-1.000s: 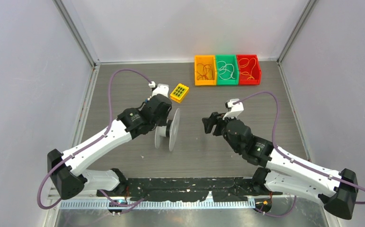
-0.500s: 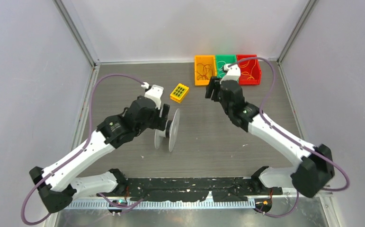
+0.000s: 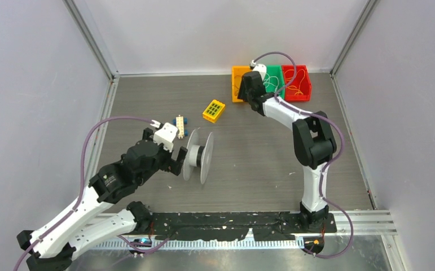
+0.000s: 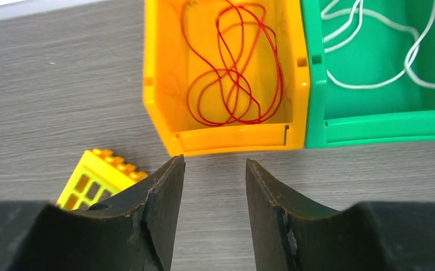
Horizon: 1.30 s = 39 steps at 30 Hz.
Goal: Wrap the cables
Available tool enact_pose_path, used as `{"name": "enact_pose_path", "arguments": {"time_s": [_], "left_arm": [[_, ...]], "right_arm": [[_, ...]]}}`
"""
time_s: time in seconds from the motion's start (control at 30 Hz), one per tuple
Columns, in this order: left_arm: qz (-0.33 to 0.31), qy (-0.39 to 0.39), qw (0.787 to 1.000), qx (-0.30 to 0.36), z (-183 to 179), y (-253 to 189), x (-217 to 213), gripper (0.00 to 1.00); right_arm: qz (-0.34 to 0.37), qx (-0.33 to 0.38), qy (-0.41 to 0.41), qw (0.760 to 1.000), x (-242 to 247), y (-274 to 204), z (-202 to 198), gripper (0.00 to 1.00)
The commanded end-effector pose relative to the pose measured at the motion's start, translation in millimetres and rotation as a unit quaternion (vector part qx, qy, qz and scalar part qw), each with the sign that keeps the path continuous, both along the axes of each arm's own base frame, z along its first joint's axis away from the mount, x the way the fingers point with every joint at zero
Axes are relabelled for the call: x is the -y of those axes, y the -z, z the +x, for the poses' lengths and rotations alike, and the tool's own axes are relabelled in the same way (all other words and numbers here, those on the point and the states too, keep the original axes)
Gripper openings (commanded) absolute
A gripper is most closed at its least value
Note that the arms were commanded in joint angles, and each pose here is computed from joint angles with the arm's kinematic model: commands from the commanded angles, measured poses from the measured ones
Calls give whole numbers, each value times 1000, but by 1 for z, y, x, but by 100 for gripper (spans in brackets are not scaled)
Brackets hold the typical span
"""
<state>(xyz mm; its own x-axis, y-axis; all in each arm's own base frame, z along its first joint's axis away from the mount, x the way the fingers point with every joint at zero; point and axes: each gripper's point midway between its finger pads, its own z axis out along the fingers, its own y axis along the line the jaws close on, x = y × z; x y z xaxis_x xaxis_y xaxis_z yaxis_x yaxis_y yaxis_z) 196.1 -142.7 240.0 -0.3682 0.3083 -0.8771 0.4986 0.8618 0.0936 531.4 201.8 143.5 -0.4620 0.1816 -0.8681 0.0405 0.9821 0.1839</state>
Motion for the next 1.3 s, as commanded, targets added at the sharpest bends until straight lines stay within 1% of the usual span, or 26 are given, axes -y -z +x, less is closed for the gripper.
{"name": "enact_pose_path", "arguments": {"time_s": [0.0,0.07,0.2,0.33,0.43,0.57,0.7,0.87,0.97,1.07,1.1,1.2,1.27], "left_arm": [[-15,-49,997,65,12,-18,-18,100],[-13,-67,995,74,12,-21,-27,100],[-16,-77,993,85,13,-23,-32,100],[-14,-59,995,76,12,-19,-25,100],[-17,-34,997,61,10,-15,-13,94],[-25,4,999,45,5,-12,2,92],[-33,28,998,38,2,-11,11,89],[-40,67,997,19,-5,-5,26,85],[-41,78,996,11,-6,-2,32,82],[-37,84,996,1,-5,1,36,76],[-38,86,996,-3,-5,2,38,74],[-36,91,995,-16,-5,5,43,68],[-31,92,995,-25,-5,8,45,66]], "right_arm": [[49,12,18,999,3,-4,26,50],[59,4,31,998,9,8,33,49],[85,21,48,995,16,14,52,49],[101,24,37,994,10,19,65,49],[107,24,28,994,6,20,70,47],[112,29,22,993,4,16,73,43],[113,30,19,993,1,20,79,43],[126,23,22,992,1,29,85,47],[130,31,10,991,-3,25,91,44],[138,40,-1,990,-5,19,95,43],[144,46,-5,989,-7,14,96,43],[158,55,-20,986,-13,6,97,50],[163,57,-24,985,-14,2,95,51]]}}
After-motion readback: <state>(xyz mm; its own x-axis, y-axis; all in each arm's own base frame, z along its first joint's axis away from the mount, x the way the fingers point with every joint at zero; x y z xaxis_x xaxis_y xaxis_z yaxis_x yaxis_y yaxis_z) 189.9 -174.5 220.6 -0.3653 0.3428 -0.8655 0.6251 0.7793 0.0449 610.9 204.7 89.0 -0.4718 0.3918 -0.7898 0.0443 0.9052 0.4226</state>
